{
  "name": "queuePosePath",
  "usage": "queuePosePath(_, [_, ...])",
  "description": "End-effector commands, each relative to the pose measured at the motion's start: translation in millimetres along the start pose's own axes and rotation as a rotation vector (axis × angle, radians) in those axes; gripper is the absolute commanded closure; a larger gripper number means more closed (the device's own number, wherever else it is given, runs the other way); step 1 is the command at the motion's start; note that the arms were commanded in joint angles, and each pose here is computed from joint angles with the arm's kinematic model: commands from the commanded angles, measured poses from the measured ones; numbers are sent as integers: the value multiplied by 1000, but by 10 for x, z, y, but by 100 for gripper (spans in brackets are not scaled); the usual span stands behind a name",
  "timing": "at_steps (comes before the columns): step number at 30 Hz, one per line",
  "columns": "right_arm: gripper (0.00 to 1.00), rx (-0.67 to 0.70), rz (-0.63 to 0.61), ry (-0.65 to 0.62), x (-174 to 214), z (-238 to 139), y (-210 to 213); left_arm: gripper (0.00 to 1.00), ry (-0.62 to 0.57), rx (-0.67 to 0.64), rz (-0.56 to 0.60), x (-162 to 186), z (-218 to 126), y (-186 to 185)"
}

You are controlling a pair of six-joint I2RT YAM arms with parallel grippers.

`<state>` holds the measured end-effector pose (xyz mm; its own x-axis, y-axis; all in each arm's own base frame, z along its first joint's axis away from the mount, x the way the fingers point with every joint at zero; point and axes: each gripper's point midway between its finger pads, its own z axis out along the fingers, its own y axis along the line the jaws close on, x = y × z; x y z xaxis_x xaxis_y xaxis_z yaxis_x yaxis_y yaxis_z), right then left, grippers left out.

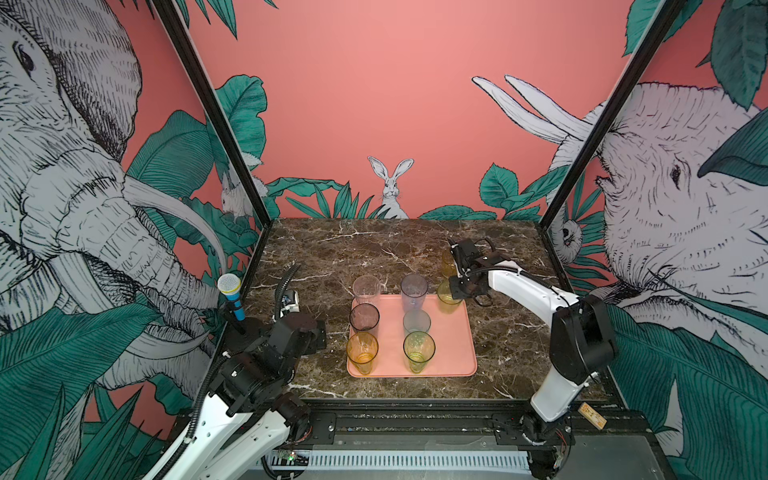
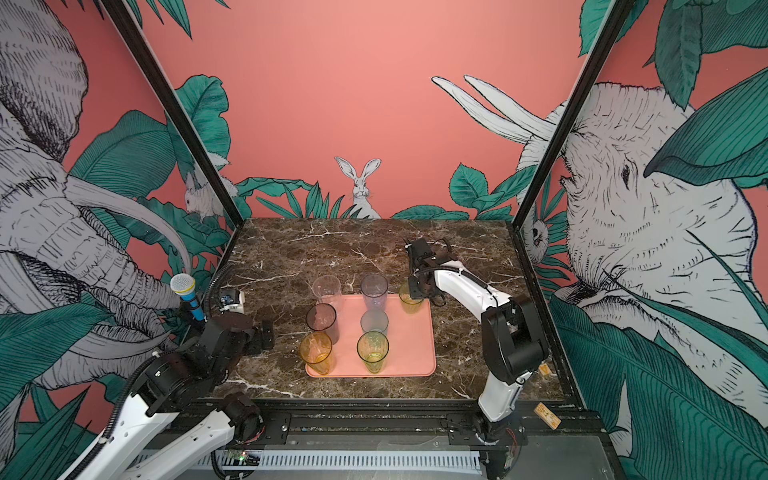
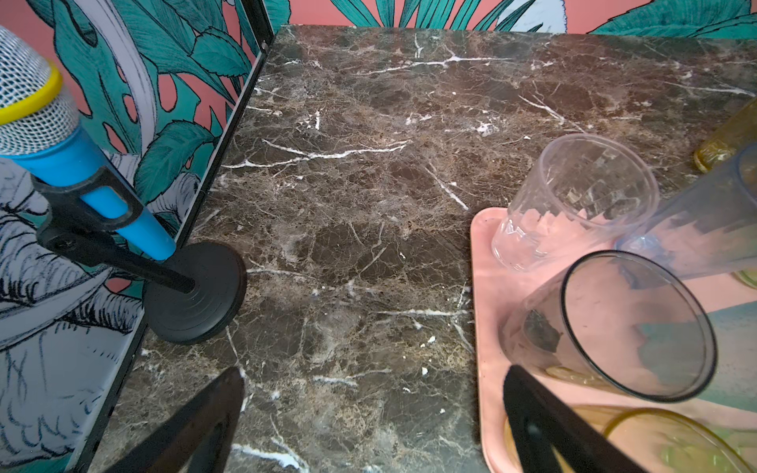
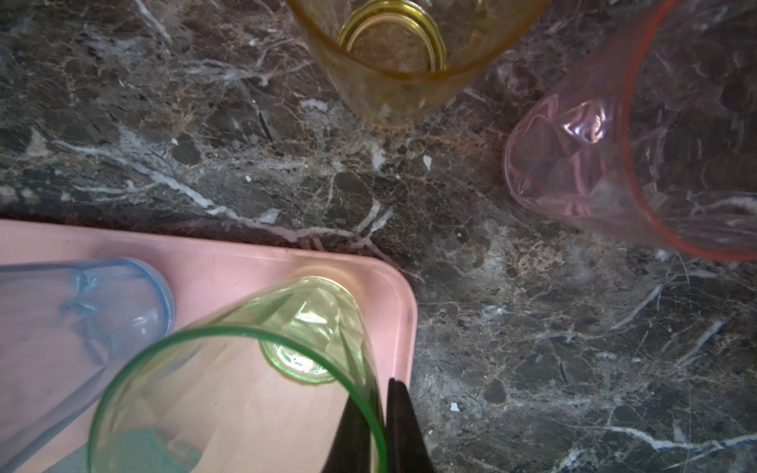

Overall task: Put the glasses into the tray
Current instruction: 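Lower the green glass onto the tray and open the right gripper, then raise the right gripper and move it over the yellow glass off the tray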

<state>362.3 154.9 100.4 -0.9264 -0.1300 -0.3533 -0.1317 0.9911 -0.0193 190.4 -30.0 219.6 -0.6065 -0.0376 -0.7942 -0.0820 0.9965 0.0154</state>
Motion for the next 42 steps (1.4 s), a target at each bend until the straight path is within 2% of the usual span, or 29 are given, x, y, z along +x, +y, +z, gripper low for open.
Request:
queuePosePath(1, [100, 2, 19, 3, -1, 58, -19, 1, 1, -5, -6, 6, 17, -1])
queuePosePath(12, [99, 20, 21, 6, 2, 88, -51, 1, 2, -6, -4, 8, 21, 0])
queuePosePath(17, [87, 34, 20, 3, 5, 69, -75, 1, 2, -7, -4, 12, 23, 1])
queuePosePath(22, [70, 19, 18, -5, -11, -8, -63, 1, 2, -4, -8, 9, 16, 0])
queuePosePath(25, [64, 22, 15, -23, -59, -95, -76, 1, 2, -3, -8, 12, 13, 2])
queuePosePath(42, [62, -11, 11, -151, -366, -827, -95, 1, 2, -5, -8, 8, 14, 4])
